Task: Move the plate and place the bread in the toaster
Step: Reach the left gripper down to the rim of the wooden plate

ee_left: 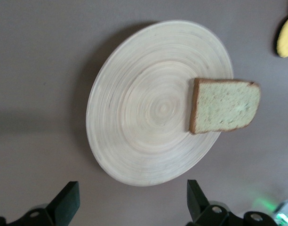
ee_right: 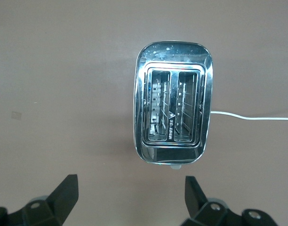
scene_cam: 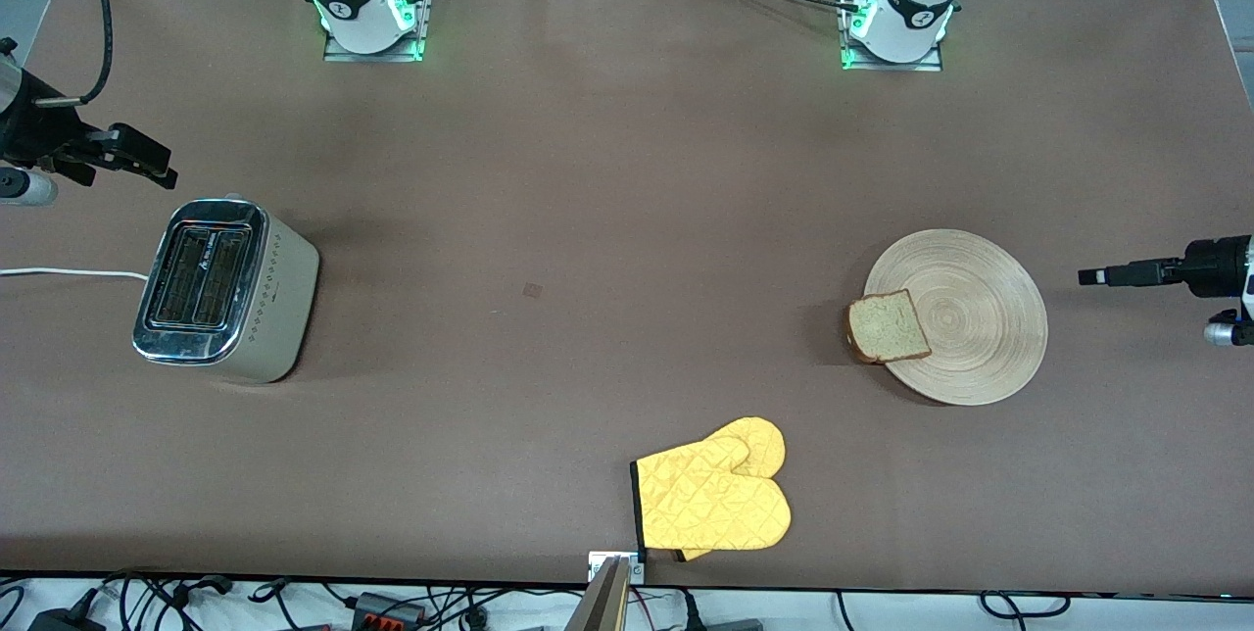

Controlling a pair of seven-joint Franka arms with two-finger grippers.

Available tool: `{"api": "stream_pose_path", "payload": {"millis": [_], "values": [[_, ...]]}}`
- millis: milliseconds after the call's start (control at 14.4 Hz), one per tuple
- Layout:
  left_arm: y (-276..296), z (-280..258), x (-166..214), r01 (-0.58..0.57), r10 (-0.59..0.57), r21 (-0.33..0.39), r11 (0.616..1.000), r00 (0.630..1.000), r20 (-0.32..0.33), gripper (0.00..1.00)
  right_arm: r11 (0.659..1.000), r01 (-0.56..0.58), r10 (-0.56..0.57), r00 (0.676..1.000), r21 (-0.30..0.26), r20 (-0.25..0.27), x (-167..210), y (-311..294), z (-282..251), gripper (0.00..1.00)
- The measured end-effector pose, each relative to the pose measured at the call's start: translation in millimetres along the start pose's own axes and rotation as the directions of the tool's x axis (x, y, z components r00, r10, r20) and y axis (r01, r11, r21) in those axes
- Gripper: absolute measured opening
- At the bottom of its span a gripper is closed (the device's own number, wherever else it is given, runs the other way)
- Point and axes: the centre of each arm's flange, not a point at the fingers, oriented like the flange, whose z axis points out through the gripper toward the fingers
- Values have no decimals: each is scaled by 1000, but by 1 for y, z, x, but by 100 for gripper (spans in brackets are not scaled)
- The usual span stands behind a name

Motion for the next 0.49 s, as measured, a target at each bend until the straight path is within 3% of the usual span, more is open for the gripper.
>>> {"api": "stream_pose_path", "payload": {"millis": [139, 486], "values": [[-34, 26, 8, -14, 11, -142, 990, 1000, -24, 100, 1000, -1, 1, 1000, 0, 0, 0, 1, 0, 100], [-78, 77, 21, -84, 60, -334, 939, 995, -84, 100, 1000, -2, 2, 1000, 0, 7, 2, 1, 4, 100]]}}
